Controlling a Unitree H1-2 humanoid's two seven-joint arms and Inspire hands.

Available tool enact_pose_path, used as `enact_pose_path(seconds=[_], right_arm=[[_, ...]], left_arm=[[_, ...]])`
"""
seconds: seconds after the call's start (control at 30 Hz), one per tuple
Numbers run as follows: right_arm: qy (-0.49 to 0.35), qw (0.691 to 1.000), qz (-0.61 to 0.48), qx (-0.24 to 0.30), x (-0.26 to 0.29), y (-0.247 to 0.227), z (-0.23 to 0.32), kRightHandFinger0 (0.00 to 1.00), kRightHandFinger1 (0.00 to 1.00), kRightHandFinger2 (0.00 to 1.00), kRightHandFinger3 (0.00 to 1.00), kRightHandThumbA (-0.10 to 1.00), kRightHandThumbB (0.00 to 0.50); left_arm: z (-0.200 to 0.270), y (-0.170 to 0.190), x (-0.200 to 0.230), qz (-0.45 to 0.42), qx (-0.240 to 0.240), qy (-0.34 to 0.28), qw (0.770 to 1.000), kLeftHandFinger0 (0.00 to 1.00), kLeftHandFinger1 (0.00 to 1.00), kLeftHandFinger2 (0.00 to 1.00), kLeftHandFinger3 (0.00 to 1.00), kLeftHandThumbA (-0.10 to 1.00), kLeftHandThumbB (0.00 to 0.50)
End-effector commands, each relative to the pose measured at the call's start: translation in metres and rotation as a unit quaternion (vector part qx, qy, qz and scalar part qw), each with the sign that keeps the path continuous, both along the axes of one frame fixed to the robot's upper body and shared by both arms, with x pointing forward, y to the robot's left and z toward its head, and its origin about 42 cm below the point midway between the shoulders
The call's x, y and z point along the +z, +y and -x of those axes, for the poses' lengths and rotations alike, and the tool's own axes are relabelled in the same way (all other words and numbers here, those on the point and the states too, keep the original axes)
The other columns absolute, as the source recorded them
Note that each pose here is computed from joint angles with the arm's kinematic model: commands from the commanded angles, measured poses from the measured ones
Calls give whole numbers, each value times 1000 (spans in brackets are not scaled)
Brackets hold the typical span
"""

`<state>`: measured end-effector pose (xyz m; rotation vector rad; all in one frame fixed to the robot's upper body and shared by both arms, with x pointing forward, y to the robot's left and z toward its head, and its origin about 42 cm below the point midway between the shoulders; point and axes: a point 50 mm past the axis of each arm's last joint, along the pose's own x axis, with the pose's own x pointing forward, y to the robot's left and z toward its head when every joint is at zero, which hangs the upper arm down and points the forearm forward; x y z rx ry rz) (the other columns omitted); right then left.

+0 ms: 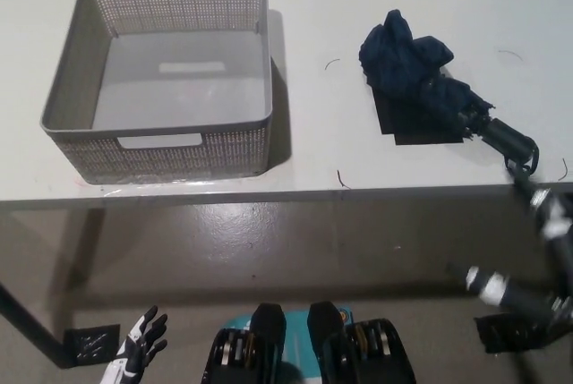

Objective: Use the right hand to pick up a umbrella on the right side and place it into a container on the lft side

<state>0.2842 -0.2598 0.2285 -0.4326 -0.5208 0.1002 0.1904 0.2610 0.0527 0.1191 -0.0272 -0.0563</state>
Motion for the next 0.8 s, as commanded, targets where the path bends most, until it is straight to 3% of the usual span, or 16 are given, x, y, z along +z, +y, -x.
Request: enact_pose_path(seconds=[0.0, 0.07, 0.13, 0.2, 0.37, 0.5, 0.77], right_arm=[[-61, 986, 125, -90, 113, -13, -49, 1000, 1000, 1000, 1000, 1000, 364], [-52, 980, 157, -107, 143, -11, -83, 1000, 1000, 1000, 1000, 1000, 419], [-52, 973, 187, -121, 166, -8, -110, 1000, 1000, 1000, 1000, 1000, 415], [-31, 967, 215, -135, 182, -4, -144, 1000, 1000, 1000, 1000, 1000, 457], [47, 954, 259, -140, 201, 13, -206, 1000, 1000, 1000, 1000, 1000, 425], [96, 940, 297, -140, 205, 27, -246, 1000, 1000, 1000, 1000, 1000, 499], [204, 899, 355, -155, 190, 57, -298, 1000, 1000, 1000, 1000, 978, 480]], left_arm=[[2, 2, 9, -13, -24, -38, 999, 1000, 1000, 1000, 1000, 995, 26], [3, 1, 8, -12, -24, -36, 999, 1000, 1000, 1000, 1000, 995, 28], [4, 1, 7, -10, -22, -34, 999, 1000, 1000, 1000, 1000, 995, 37], [4, 0, 6, -11, -23, -35, 999, 1000, 1000, 1000, 1000, 996, 37], [7, 0, 6, -9, -25, -29, 999, 1000, 1000, 1000, 1000, 1000, 38], [12, -2, 4, -5, -31, -26, 999, 1000, 1000, 1000, 1000, 1000, 25], [12, -4, 4, -5, -32, -28, 999, 1000, 1000, 1000, 1000, 1000, 39]])
